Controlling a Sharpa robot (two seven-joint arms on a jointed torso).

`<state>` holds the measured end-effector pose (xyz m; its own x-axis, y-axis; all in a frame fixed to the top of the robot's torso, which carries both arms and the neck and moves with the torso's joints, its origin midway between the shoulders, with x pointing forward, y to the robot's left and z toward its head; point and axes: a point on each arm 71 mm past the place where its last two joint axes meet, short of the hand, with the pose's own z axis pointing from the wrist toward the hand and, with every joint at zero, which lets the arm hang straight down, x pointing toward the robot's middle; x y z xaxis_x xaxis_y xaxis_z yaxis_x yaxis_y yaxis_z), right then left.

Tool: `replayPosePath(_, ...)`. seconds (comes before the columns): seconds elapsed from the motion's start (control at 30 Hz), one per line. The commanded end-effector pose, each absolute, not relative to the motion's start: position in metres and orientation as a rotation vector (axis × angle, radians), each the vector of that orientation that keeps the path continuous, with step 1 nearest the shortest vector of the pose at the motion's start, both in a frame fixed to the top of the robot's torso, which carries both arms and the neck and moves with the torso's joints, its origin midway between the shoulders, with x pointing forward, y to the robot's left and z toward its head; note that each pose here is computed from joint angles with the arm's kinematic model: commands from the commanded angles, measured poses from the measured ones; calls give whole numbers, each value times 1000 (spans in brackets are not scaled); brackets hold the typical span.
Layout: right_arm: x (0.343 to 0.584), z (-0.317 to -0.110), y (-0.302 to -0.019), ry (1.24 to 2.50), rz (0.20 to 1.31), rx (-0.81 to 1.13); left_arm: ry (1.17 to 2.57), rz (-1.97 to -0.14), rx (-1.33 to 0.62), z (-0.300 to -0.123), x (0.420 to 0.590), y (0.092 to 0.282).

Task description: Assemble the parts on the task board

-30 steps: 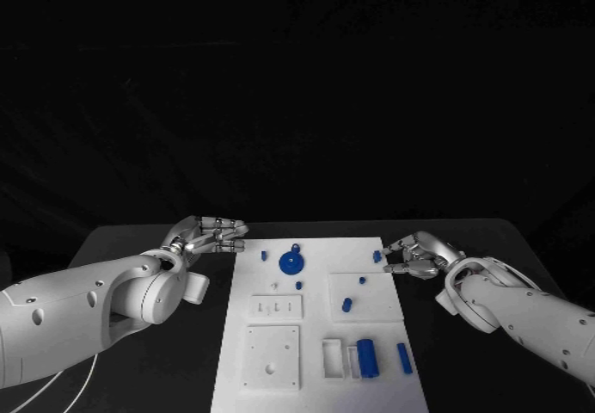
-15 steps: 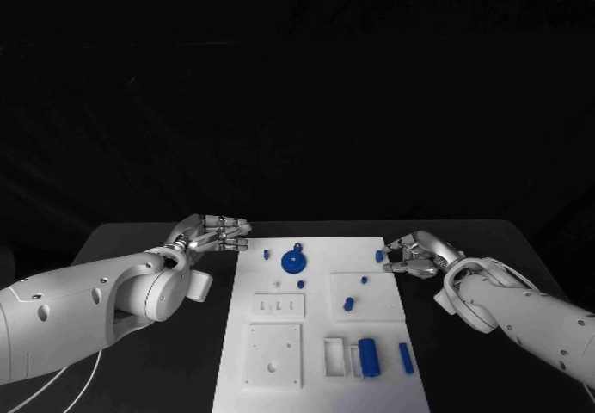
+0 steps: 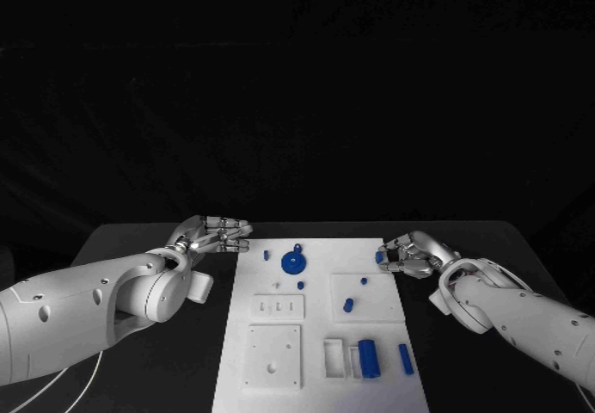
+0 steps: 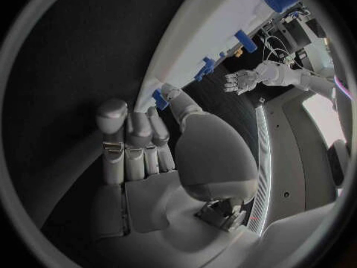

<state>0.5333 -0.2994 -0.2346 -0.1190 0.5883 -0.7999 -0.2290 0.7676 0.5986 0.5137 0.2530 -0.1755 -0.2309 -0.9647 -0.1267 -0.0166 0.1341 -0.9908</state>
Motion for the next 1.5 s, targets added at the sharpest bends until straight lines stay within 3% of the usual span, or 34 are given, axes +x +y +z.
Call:
replayPosePath(0.03, 533, -235, -296, 1545, 726, 299, 1471, -1281, -1011, -175, 513, 249)
replayPosePath(1.5, 535, -235, -287, 1532, 719, 319, 1481, -1269, -1008, -176, 513, 251)
